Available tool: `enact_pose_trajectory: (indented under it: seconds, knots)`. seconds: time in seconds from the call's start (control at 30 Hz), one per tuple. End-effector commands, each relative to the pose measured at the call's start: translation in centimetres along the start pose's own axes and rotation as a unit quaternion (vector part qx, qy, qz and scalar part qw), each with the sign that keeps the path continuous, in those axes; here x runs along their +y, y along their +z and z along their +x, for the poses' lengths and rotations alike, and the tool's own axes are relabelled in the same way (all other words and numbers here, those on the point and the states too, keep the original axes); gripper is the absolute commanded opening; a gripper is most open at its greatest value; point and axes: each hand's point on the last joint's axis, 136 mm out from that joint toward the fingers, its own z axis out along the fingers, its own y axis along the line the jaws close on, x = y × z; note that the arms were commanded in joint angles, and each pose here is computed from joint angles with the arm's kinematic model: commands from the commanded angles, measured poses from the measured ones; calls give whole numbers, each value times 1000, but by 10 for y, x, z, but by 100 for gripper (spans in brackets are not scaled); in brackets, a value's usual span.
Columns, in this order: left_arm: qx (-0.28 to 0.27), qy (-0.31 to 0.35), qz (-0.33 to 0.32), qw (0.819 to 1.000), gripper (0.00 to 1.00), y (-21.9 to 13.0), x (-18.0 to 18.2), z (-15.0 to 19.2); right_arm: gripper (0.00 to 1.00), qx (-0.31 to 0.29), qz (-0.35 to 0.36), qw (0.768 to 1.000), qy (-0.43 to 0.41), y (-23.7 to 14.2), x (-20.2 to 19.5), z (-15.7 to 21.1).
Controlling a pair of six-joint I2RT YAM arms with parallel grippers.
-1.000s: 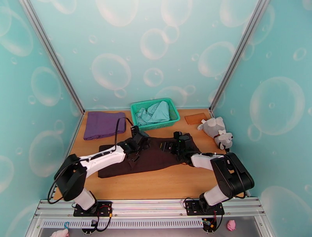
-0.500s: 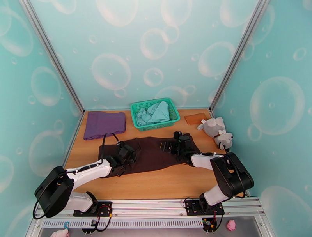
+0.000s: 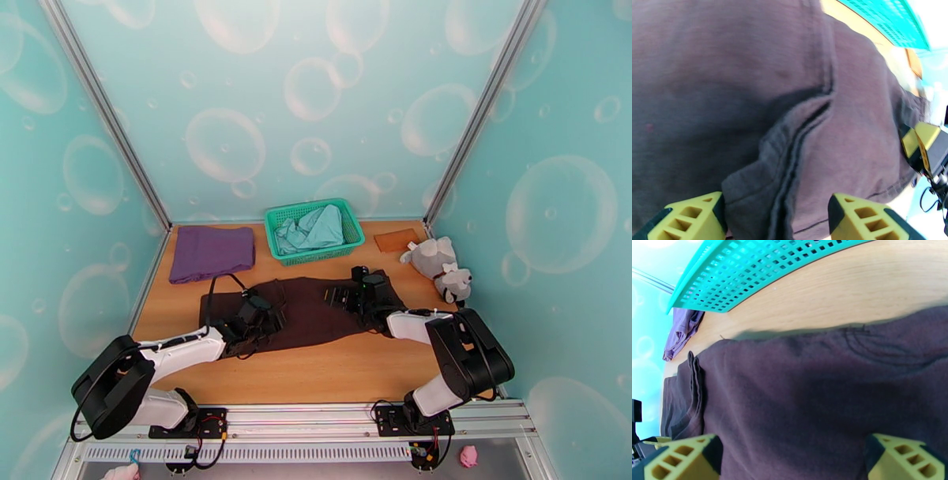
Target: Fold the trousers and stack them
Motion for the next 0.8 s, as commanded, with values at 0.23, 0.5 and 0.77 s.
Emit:
enact_pose_trajectory:
  seconds: [0.23, 0.5, 0.77]
  knots:
    - [-22, 172, 189, 967, 68, -52, -88, -2, 99, -10, 9, 1000, -12, -2, -1, -5]
    - [-113, 29, -98, 988, 69, -56, 48, -68, 99, -56, -44, 996, -49, -21, 28, -20]
    - [-86, -109, -155, 978, 66, -53, 140, -52, 99, 24, -200, 973, -114, -1, 124, 17]
